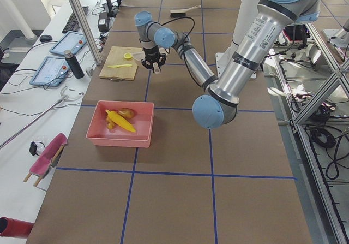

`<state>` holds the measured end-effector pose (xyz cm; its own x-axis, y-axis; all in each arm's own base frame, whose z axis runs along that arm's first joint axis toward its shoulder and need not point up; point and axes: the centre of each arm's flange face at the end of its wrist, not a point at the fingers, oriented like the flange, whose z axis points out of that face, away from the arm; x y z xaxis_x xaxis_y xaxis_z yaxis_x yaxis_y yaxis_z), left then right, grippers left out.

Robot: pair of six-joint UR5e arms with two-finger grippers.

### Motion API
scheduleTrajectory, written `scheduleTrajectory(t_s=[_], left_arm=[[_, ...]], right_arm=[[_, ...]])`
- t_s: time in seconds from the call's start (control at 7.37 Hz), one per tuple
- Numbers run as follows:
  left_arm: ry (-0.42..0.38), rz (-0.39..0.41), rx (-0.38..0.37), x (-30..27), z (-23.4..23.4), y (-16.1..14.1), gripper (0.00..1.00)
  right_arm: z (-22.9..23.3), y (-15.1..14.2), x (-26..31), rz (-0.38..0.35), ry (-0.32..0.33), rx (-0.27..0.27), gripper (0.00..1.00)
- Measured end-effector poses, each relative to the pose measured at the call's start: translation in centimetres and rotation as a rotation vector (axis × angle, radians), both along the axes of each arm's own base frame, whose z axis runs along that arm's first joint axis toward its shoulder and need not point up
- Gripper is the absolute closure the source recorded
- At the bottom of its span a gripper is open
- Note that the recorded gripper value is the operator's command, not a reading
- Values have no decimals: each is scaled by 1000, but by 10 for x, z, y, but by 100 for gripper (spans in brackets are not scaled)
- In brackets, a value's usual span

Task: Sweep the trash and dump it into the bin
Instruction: 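Lower the empty dustpan back onto the table with the left gripper and release it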

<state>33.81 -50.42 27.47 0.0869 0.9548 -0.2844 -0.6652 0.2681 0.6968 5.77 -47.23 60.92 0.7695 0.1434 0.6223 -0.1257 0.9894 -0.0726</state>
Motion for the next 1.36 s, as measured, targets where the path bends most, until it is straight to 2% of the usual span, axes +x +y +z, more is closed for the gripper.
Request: scheduleTrajectory(t_s=[0.41,1.09,1.22,1.36], left_arm=[[1,65,-2,40,41,29,100],[-1,111,0,75,73,30,98],[-1,110,3,76,74,30,58],[-4,104,15,76,75,29,32]], right_arm=[[-7,2,-2,-5,-22,23,0],[-14,4,-5,-10,-65,31,0],[-13,5,-6,-10,-70,27,0],[-10,6,-6,-11,-69,23,0]])
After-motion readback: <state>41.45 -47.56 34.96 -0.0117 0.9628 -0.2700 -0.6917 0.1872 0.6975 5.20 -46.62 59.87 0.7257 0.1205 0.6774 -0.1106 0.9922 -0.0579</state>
